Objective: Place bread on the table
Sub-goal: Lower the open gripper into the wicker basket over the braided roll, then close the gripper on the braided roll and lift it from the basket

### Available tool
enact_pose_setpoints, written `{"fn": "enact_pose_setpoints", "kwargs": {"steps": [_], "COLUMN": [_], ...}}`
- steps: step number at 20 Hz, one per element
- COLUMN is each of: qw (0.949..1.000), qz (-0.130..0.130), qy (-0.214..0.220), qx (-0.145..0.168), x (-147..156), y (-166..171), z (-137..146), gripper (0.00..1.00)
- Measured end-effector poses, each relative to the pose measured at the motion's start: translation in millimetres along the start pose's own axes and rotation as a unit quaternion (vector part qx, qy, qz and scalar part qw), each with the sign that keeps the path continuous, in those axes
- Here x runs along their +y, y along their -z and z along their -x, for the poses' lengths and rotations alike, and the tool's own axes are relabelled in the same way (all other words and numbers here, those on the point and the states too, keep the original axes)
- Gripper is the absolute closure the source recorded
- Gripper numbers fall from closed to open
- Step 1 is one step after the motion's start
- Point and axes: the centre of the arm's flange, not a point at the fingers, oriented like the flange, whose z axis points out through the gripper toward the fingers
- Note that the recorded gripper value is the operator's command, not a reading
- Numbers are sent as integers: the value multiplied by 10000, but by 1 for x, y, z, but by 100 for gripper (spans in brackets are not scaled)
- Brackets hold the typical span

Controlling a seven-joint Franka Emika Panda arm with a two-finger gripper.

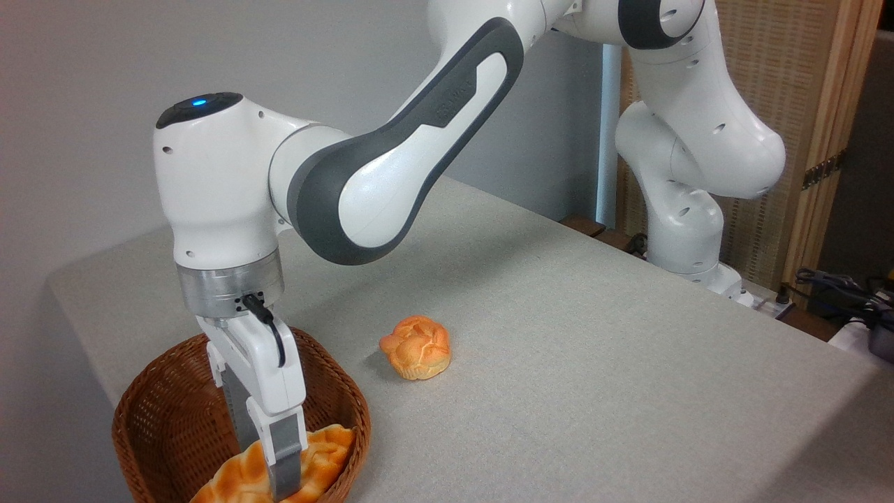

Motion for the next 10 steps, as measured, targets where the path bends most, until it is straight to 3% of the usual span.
{"fn": "enact_pose_setpoints", "kwargs": {"steps": [1,5,7,10], "qw": [10000,10000,10000,10000], "qz": [-2,0,0,-2], "qy": [-2,-3,-3,-3], "qx": [-5,-11,-12,-10], "x": [0,0,0,0], "y": [0,-2,-2,-2], "z": [0,0,0,0], "gripper": [24,60,69,72]}}
